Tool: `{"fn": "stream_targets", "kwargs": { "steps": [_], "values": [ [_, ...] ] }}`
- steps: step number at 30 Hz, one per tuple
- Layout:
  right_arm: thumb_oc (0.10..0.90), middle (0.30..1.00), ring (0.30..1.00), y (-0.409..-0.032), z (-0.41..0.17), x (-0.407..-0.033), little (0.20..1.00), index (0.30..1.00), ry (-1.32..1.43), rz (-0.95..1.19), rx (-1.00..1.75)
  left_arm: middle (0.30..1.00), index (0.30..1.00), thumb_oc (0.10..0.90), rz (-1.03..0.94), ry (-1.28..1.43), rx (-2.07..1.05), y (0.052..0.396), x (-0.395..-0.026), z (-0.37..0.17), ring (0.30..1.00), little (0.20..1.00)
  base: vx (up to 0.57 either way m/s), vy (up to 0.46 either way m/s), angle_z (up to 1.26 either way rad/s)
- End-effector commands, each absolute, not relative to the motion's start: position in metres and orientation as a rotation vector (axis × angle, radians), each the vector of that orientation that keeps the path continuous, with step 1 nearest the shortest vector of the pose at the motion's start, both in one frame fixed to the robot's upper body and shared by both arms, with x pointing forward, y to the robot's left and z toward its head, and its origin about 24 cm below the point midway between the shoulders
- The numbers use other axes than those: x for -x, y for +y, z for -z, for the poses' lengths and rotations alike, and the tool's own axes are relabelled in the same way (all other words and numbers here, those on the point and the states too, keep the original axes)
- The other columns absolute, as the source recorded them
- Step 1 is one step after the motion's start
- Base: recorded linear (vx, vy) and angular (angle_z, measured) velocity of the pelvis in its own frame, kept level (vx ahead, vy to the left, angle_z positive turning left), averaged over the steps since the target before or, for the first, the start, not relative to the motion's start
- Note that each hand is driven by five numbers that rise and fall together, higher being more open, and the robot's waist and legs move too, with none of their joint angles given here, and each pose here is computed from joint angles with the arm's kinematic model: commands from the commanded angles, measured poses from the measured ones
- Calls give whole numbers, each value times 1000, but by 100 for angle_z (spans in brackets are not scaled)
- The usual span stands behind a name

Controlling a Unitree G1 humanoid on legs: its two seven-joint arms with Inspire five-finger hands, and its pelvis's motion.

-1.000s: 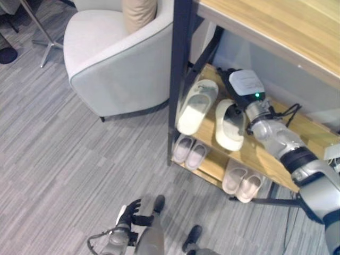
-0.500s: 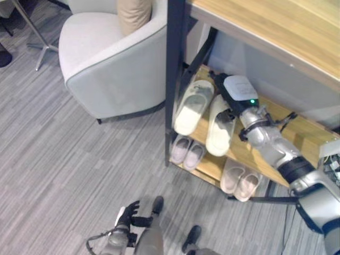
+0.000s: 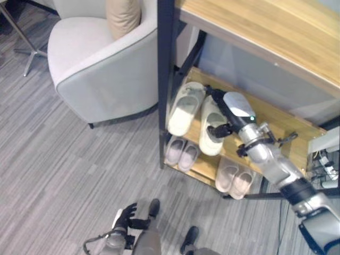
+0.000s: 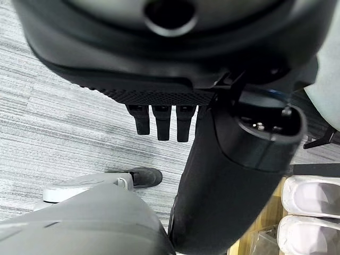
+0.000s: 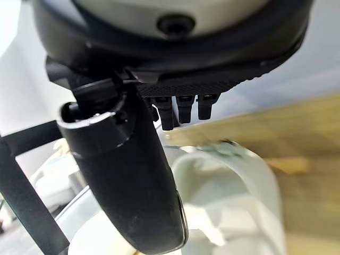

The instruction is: Arrange the slippers neatly on the shoe rack.

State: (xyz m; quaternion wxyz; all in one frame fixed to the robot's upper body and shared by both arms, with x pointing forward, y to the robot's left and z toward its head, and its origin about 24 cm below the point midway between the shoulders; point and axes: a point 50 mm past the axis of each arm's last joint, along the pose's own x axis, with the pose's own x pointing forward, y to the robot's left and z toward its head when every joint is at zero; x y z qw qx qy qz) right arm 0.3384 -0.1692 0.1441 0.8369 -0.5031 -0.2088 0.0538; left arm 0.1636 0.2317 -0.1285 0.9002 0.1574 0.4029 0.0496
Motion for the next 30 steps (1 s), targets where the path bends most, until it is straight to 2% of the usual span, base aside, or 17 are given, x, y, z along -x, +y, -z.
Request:
{"fn": "stream_targets", "kwargs": {
  "steps": [1, 11, 20, 30],
  "values": [
    [800, 900, 900, -179, -183, -332, 900, 900, -600, 37, 814, 900, 900, 800, -26, 876, -326, 208, -150, 140, 900, 900, 1, -4, -14],
    [800, 900, 900, -185, -140, -312, 900, 900, -455, 83, 297, 900, 900, 800, -31, 903, -335, 209, -145, 143, 900, 900, 0, -1, -3],
    [800, 900, 900, -176, -113, -311, 900, 900, -333, 64, 53, 900, 900, 800, -36, 922, -350, 210, -140, 145, 900, 900, 0, 0, 0],
    [800, 900, 900, -164, -105, -314, 900, 900, -289, 43, -3, 900, 900, 800, -48, 921, -352, 209, -140, 145, 900, 900, 0, 0, 0]
  ]
}}
